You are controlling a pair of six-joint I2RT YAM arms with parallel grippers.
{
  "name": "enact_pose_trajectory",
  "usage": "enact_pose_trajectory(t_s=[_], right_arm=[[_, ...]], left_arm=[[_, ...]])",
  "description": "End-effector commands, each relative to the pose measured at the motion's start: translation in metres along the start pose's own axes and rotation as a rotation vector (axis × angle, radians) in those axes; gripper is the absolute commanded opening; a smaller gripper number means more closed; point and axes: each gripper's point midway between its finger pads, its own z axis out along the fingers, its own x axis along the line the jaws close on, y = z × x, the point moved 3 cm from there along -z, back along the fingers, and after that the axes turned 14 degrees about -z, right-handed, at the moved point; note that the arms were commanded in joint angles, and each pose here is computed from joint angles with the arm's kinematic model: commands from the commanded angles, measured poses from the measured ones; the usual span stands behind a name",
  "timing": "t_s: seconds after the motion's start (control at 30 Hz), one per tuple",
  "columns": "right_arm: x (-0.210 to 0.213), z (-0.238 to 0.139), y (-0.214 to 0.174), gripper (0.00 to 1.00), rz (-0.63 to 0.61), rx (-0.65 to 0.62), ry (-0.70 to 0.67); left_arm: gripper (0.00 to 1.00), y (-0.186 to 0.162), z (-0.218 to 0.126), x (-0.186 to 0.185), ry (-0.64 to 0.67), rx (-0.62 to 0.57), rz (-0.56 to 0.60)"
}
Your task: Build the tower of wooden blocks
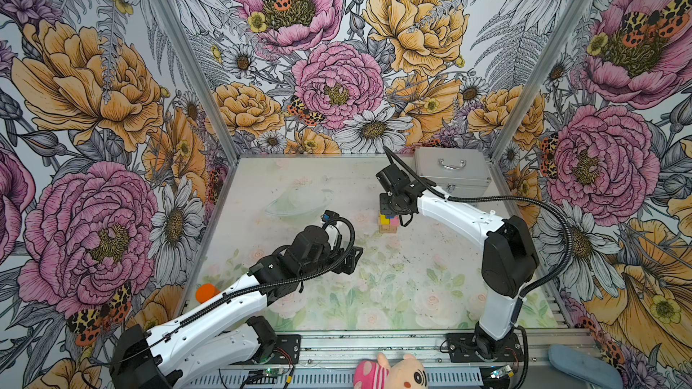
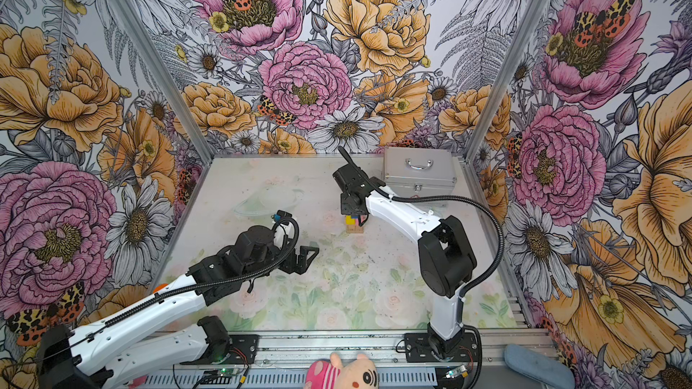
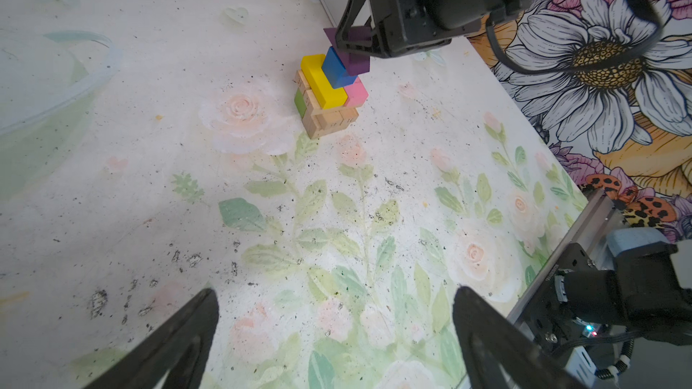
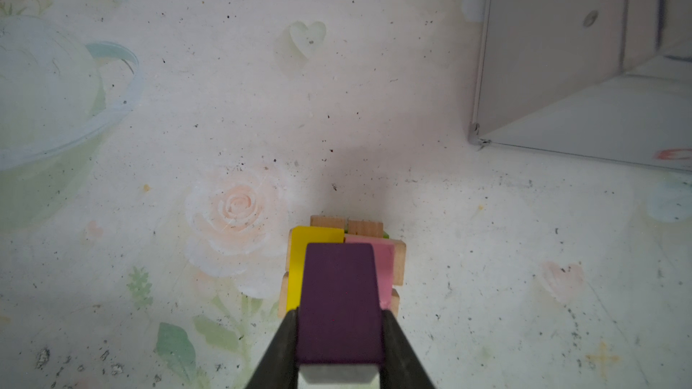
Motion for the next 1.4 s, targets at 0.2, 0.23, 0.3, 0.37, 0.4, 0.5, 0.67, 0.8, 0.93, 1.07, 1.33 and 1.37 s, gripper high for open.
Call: enact_pose_trajectory(t_s=[0.2,0.23,0.3,0.37,0.4,0.5,0.67,0.8,0.93,1.07,1.33,1.37], right_arm=[[-0.002,0.004,0.005,0.29,0.01,-0.001,-0.004],[-0.002,0.005,0.004,0.29,0.009,0.001,-0.004],[-0.002,0.004,0.005,0.3,0.011,-0.001,-0.002],[-0.002,0.005,0.004,0.31,0.008,0.003,-0.002],[-0.002,0.004,0.005,0.32,0.009,0.002,-0.002],[-0.001,0.004,0.004,0.36,0.009,0.001,0.002],[-0.001,0.001,0.006,0.41,0.01,-0.006,0.008],[-0.001,0.002,0.006,0.5,0.009,-0.004,0.009],[0.0,0.0,0.007,0.6,0.007,-0.008,0.016],[0.0,-0.009,0.012,0.67,0.005,-0.033,0.022],[-0.008,-0.054,0.029,0.72,0.015,-0.142,0.038],[-0.009,-0.061,0.029,0.72,0.019,-0.156,0.04]], left_arm=[[0.99,0.009,-0.004,-0.001,-0.002,-0.045,0.011],[0.99,0.009,-0.003,-0.001,-0.003,-0.042,0.011],[0.99,0.009,-0.004,0.0,-0.001,-0.046,0.01],[0.99,0.009,-0.004,0.0,-0.002,-0.045,0.01],[0.99,0.009,-0.004,0.0,-0.002,-0.044,0.01],[0.99,0.008,-0.003,0.0,0.0,-0.043,0.007],[0.99,0.008,-0.003,0.001,0.001,-0.044,0.007],[0.99,0.007,-0.003,0.002,0.004,-0.044,0.005],[0.99,0.009,-0.005,0.002,0.005,-0.053,0.005],[0.99,0.01,-0.007,0.003,0.01,-0.065,0.004],[0.99,0.021,-0.017,0.001,0.009,-0.1,-0.004],[0.99,0.022,-0.019,0.0,0.009,-0.106,-0.009]])
